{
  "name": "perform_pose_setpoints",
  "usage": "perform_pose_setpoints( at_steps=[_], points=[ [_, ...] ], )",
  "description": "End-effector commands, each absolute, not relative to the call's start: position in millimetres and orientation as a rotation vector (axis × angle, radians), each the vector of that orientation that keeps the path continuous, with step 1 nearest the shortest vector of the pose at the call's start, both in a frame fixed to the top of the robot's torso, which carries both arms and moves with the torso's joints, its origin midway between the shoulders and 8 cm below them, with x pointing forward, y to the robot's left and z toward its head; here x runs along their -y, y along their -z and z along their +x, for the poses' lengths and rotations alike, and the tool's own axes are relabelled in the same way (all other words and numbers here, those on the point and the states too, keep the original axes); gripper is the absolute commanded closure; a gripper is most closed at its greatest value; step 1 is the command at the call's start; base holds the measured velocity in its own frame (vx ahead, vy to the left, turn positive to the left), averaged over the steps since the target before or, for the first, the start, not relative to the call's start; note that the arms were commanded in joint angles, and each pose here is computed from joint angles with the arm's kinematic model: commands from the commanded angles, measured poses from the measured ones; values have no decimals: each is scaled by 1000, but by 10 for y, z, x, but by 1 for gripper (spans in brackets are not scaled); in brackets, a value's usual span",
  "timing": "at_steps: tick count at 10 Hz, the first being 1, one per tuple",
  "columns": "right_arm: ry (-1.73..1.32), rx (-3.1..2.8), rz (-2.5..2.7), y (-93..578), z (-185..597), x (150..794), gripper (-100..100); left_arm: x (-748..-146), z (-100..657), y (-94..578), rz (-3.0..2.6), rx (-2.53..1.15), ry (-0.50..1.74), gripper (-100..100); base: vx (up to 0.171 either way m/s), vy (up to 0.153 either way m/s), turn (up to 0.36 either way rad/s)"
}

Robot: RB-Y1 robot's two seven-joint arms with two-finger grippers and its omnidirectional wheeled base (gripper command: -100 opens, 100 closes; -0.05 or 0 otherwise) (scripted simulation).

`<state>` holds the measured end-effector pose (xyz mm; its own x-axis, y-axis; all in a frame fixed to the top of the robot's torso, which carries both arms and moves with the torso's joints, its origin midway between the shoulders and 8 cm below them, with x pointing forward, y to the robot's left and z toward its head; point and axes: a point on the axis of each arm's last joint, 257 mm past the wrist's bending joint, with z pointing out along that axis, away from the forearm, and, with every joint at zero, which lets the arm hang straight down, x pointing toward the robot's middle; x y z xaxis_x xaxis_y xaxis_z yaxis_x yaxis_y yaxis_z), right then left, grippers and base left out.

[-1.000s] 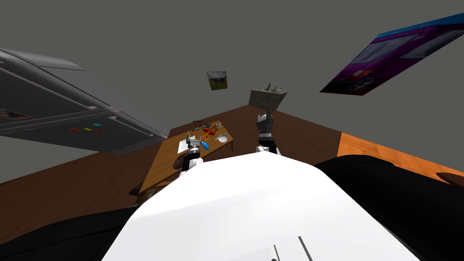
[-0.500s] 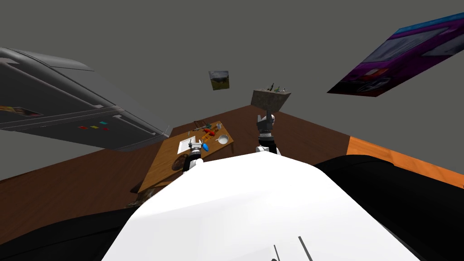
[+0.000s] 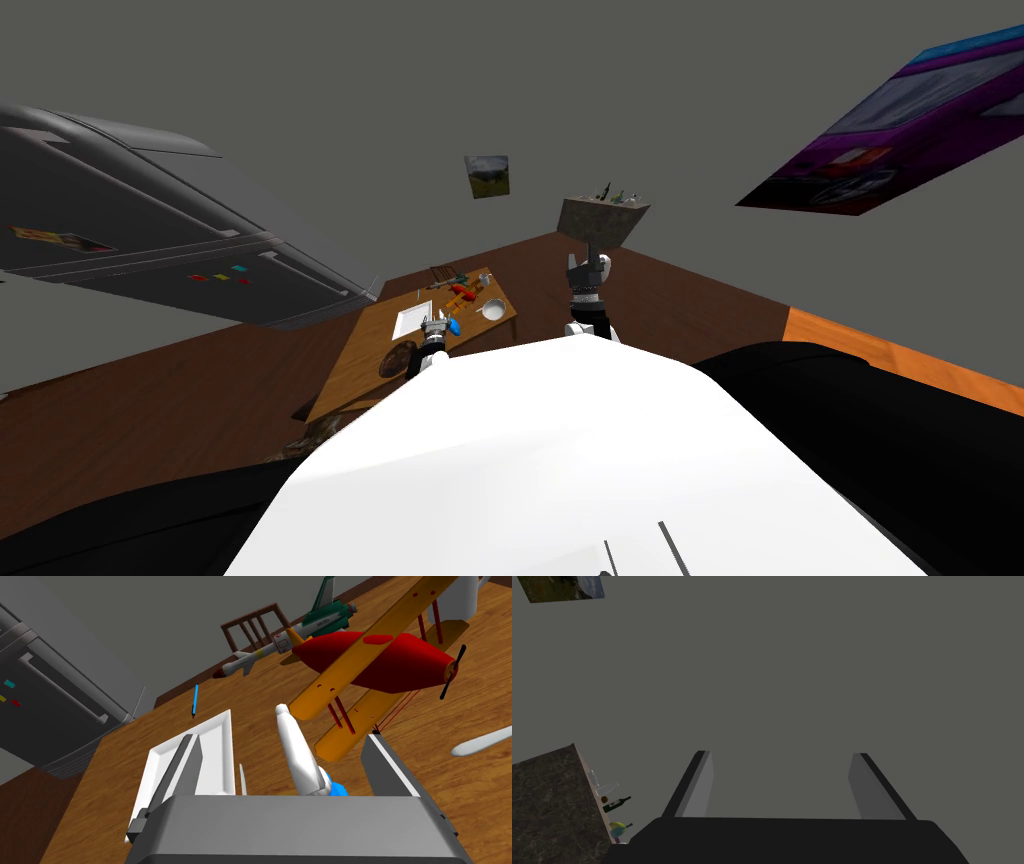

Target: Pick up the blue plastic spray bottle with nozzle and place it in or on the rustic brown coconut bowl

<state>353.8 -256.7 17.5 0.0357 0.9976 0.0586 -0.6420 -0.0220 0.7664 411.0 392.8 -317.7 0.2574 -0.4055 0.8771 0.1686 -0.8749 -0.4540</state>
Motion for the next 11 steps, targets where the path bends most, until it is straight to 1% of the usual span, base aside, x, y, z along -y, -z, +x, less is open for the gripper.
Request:
perform_pose_setpoints(
  at_steps=[1, 6, 11],
  points=[
    [-1453, -627, 737, -175, 3538, 2567, 0, -3934, 4080, 3383, -2160, -130, 1654, -100, 59, -16, 53],
    [-1453, -627, 736, -175, 3538, 2567, 0, -3873, 3944, 3874, -2354, 128, 1642, -100, 40, -2, 52],
    [-1453, -627, 736, -175, 3539, 2567, 0, -3597, 3850, 4188, -2470, 359, 1639, -100, 13, 19, 38]
  ],
)
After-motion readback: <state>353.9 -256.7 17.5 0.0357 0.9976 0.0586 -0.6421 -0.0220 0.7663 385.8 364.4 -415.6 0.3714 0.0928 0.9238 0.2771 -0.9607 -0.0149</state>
